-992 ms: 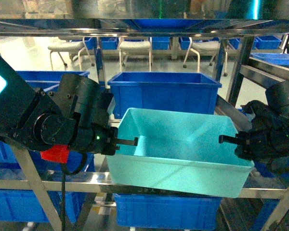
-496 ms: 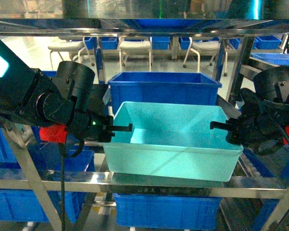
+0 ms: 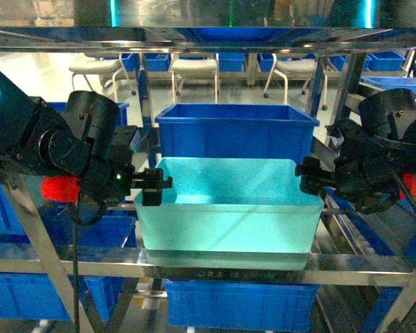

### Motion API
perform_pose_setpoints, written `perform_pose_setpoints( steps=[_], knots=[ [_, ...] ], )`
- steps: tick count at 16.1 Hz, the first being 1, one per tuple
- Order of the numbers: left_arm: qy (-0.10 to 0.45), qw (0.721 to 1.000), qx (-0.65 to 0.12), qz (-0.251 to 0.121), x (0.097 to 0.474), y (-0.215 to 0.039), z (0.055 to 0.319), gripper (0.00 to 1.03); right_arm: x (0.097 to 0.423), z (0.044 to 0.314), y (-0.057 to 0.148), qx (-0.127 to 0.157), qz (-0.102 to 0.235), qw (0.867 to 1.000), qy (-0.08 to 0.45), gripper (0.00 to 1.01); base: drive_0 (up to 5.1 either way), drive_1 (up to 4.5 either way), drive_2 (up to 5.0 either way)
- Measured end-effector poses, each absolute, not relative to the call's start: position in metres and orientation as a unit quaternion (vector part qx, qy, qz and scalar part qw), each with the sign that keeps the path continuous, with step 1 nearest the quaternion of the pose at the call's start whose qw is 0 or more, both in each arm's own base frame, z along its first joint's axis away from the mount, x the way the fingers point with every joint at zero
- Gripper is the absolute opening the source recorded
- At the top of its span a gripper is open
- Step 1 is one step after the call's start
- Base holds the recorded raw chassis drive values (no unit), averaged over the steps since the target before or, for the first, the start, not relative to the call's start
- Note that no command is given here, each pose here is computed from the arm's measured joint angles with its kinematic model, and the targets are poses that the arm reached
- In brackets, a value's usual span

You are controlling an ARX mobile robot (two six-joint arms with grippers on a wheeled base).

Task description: Organize blue bins on left shelf correctly

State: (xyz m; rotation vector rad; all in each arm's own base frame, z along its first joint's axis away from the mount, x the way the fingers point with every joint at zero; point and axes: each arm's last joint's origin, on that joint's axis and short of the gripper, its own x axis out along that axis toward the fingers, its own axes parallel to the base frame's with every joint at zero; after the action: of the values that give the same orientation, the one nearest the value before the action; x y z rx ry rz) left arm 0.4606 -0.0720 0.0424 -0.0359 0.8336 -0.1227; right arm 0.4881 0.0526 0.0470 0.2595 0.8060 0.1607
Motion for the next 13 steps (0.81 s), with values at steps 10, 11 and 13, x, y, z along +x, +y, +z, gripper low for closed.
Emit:
perform_pose_setpoints(
  steps=[10, 11, 13],
  knots=[
    [0.423, 0.901, -0.057, -0.074, 0.264, -0.04, 0.147, 0.98, 0.331, 0.106, 0.027, 0.168, 0.081, 0.909, 0.373, 0.98, 0.0, 0.0, 0.0],
    [0.423, 0.901, -0.057, -0.075, 0.264, -0.041, 0.145, 0.98, 0.331, 0.112, 0.027, 0.172, 0.082, 0.913, 0.362, 0.98, 0.0, 0.0, 0.0],
    [0.376, 0.923, -0.043, -0.074, 0.268, -0.044, 0.139, 0.95, 0.331, 0.102, 0.029, 0.129, 0.058, 0.954, 0.265, 0.9, 0.0, 0.0, 0.0]
  ],
)
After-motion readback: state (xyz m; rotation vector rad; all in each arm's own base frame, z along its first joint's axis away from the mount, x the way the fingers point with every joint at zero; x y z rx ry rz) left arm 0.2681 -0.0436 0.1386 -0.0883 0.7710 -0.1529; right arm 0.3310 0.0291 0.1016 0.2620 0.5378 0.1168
